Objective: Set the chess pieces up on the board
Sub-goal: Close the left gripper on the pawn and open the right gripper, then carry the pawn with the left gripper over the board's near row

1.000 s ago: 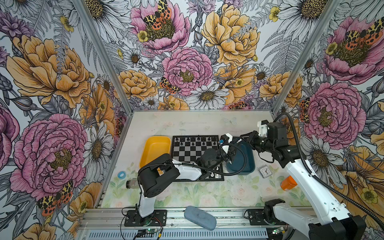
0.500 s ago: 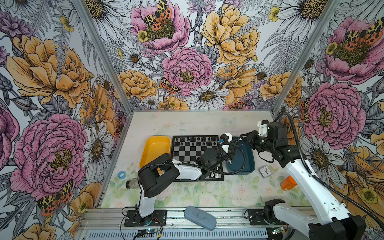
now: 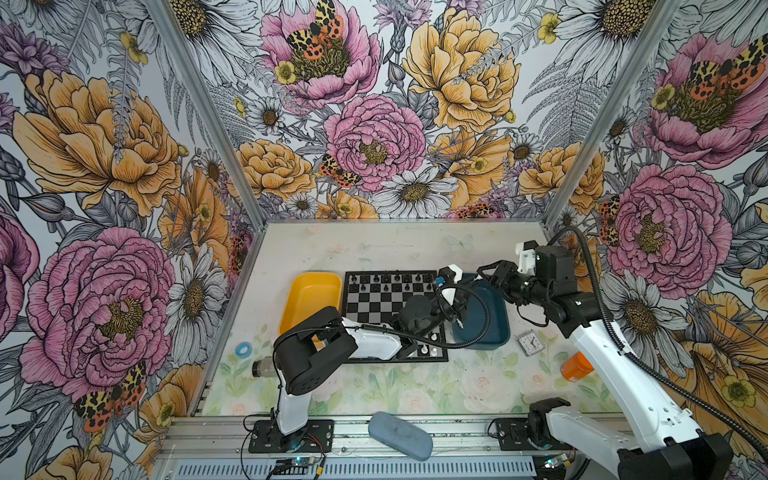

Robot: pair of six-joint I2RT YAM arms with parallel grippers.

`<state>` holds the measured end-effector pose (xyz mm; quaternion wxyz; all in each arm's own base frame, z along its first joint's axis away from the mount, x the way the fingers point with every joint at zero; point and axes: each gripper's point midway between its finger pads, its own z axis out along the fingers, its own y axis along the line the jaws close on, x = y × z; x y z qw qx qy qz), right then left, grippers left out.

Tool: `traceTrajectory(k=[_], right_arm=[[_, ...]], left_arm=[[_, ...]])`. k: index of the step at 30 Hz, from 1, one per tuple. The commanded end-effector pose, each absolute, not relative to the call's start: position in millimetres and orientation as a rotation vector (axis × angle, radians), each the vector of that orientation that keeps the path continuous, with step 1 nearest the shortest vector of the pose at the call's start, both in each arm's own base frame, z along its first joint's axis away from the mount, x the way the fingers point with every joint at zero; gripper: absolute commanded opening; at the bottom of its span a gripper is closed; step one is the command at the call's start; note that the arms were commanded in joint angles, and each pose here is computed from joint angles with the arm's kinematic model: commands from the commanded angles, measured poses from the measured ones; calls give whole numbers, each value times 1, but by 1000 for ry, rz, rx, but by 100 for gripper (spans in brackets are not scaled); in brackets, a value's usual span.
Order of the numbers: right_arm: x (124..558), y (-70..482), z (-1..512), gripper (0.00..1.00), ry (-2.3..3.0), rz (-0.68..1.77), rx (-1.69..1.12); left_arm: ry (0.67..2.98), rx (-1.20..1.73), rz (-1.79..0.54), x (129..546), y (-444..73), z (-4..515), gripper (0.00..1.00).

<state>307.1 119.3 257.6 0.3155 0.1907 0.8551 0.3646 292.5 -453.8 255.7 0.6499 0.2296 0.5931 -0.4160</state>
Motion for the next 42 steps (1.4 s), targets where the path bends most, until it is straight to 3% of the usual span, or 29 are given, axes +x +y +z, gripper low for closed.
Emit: traceTrajectory(k=[1, 19, 30, 42], right_arm=[[309, 113, 283, 55, 2171, 946, 452], [331, 109, 241, 55, 2266, 852, 409], [346, 121, 220, 54, 2311, 850, 351], [348, 126, 197, 54, 2333, 854, 338]], left_arm=[[1317, 527, -946, 287, -437, 284, 0], [1839, 676, -427, 263, -314, 324, 0], [2116, 580, -384, 233, -264, 323, 0], [2435, 549, -328, 204, -245, 277, 0]])
